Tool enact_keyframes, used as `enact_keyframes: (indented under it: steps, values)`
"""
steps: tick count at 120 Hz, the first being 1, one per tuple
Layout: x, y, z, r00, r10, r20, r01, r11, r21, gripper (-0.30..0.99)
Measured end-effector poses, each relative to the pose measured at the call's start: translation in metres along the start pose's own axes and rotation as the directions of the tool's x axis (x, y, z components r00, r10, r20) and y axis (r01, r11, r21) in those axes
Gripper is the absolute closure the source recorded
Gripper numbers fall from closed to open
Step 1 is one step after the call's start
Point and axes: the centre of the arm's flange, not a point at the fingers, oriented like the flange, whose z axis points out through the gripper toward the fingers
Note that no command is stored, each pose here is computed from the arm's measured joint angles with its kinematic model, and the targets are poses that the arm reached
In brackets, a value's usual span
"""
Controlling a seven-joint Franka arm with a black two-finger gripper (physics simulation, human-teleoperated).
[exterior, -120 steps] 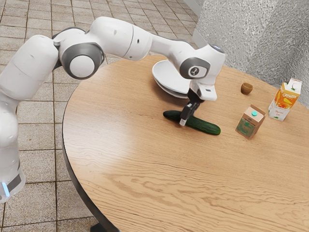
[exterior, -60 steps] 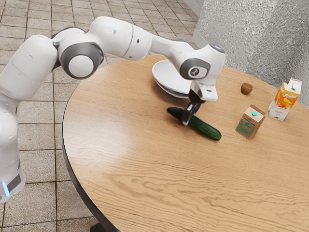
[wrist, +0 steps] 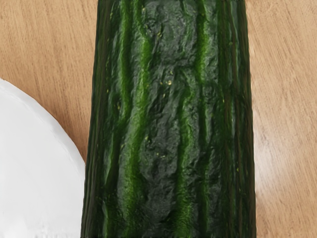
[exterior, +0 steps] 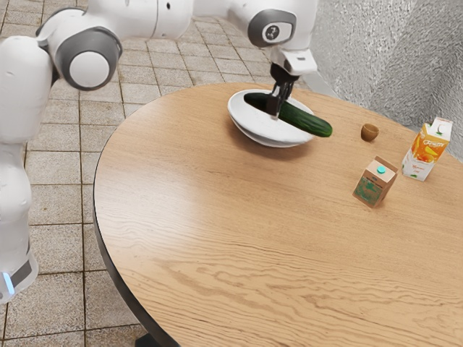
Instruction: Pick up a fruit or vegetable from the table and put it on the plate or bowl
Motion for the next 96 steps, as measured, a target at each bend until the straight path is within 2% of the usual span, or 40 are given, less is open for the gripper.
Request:
enact_keyframes:
  steps: [28, 42, 64, 79, 96]
  values:
    - [-0.030, -0.054, -0.003, 0.997, -0.070, -0.033, 0.071, 0.997, 0.011, 0.47]
    - [-0.054, -0.078, -0.004, 0.993, -0.116, -0.031, 0.117, 0.993, 0.023, 0.47]
    - [-0.073, -0.092, -0.001, 0.990, -0.142, -0.026, 0.142, 0.990, 0.022, 0.47]
    - [-0.073, -0.092, -0.004, 0.991, -0.131, -0.036, 0.131, 0.991, 0.020, 0.21]
    - [-0.072, -0.092, -0.005, 0.992, -0.118, -0.041, 0.119, 0.993, 0.018, 0.08]
